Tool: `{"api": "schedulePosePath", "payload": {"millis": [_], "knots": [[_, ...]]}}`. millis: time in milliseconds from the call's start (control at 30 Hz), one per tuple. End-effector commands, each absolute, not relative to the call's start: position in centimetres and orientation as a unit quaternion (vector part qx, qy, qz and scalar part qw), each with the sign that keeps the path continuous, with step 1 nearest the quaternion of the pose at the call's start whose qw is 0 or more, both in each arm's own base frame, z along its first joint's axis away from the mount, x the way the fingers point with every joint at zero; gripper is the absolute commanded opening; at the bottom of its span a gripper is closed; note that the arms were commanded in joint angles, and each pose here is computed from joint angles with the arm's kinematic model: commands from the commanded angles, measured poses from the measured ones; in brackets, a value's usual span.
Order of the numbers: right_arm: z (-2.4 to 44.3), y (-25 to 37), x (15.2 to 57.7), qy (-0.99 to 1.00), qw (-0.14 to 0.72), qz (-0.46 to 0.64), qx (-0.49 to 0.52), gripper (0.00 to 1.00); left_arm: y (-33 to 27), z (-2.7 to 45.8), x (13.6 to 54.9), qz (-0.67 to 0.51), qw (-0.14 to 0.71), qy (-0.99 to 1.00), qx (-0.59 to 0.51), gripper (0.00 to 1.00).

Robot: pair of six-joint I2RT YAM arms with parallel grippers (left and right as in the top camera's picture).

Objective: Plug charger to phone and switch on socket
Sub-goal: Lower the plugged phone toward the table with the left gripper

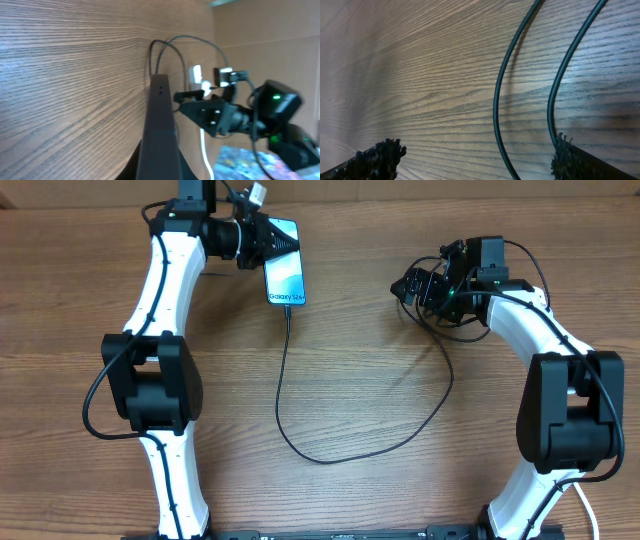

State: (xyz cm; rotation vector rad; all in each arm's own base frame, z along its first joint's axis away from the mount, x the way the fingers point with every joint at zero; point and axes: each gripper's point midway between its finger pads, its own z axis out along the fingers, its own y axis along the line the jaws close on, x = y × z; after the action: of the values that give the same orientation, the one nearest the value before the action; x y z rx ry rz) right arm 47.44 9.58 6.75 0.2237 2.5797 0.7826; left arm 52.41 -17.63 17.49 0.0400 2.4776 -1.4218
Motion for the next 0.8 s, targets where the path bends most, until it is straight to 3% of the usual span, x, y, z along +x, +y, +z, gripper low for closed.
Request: {"api": "schedulePosePath", "payload": {"millis": [0,767], "knots": [[8.3,9.4,47.8,0.929,0.236,0.274,0.074,1.0,-18.6,18.1,52.3,-0.468,0.169,0.866,0.052,0.04],[8.1,9.4,47.6,0.931,0.23,0.273,0.076,1.0,-21.8,5.3,51.5,-0.476,0.048,0.878,0.021,0.04]]}}
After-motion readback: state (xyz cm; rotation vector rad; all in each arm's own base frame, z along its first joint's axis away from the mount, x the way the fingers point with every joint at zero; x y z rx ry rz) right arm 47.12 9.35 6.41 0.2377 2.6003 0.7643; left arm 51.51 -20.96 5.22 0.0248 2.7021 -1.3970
